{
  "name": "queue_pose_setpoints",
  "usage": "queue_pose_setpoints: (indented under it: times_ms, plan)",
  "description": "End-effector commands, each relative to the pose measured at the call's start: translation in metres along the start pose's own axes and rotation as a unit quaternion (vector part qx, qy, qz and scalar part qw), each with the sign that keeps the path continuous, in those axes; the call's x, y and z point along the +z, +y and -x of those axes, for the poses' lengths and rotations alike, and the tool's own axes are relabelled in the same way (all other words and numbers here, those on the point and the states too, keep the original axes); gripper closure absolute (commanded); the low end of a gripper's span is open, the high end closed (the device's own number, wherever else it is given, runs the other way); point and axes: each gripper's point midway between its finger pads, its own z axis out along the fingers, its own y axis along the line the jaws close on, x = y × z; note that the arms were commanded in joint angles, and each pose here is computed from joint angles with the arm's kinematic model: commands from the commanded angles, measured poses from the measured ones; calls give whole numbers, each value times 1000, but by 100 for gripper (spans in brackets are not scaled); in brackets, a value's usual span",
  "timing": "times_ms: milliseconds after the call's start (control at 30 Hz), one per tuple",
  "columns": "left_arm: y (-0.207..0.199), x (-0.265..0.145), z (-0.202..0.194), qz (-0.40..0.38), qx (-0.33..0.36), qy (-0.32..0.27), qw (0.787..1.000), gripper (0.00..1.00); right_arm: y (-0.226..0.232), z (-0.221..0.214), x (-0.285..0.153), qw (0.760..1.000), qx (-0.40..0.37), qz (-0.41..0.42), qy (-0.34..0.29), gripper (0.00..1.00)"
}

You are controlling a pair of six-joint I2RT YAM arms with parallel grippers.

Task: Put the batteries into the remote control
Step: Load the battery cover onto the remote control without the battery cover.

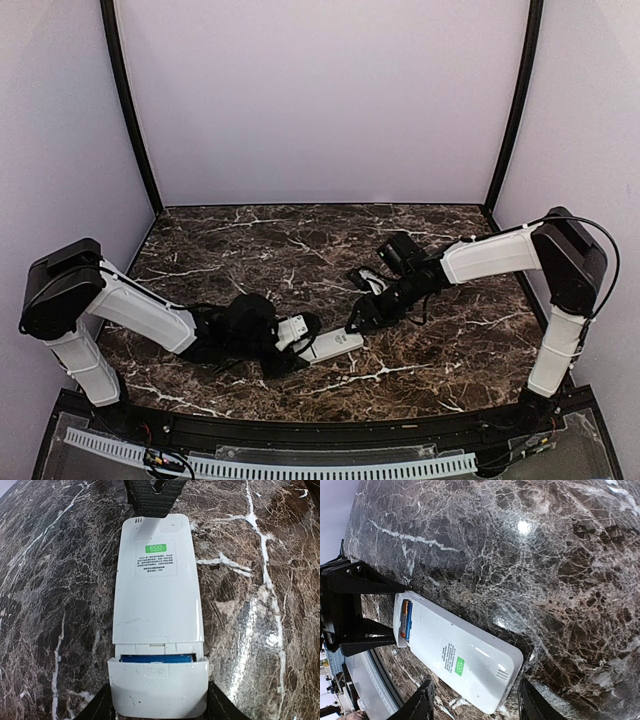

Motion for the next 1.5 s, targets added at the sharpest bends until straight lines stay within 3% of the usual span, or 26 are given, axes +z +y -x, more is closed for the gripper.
queue_pose_setpoints:
  times_ms: [0, 100, 233, 600, 867, 933, 1100, 1167, 1233, 1333, 1467]
  plan:
    - [-5, -1, -10, -14, -6, 20, 1000, 42, 6, -2, 1, 1000, -9, 5, 3, 46]
    - [-4, -2, -9, -11, -5, 17, 1000, 32, 6, -2, 0, 1000, -10, 6, 2, 46]
    - [-2, -5, -2, -8, -1, 4, 1000, 27, 7, 0, -1, 1000, -11, 6, 1, 46]
    - [-1, -20, 15, -3, 1, -37, 999, 22, 9, 1, -3, 1000, -14, 8, 1, 46]
    - [2, -53, 50, 6, -6, -103, 995, 20, 12, 6, -10, 1000, -20, 1, -4, 47]
    - [7, -64, 56, 19, -27, -120, 992, 23, 14, 9, -14, 1000, -21, -4, -12, 47]
    - [29, -82, 39, 84, -121, -113, 983, 55, 26, 15, -22, 999, -34, -36, -22, 54]
    - [35, -87, 27, 104, -162, -98, 976, 62, 41, 16, -18, 998, -52, -33, -20, 56]
    - [43, -91, 13, 129, -219, -88, 963, 64, 57, 17, -12, 997, -65, -23, -21, 59]
    - [57, -99, -8, 176, -325, -83, 926, 63, 78, 20, -1, 997, -64, 0, -32, 66]
    - [50, -89, -23, 157, -417, -82, 891, 58, 99, 24, 17, 998, -52, 22, -40, 72]
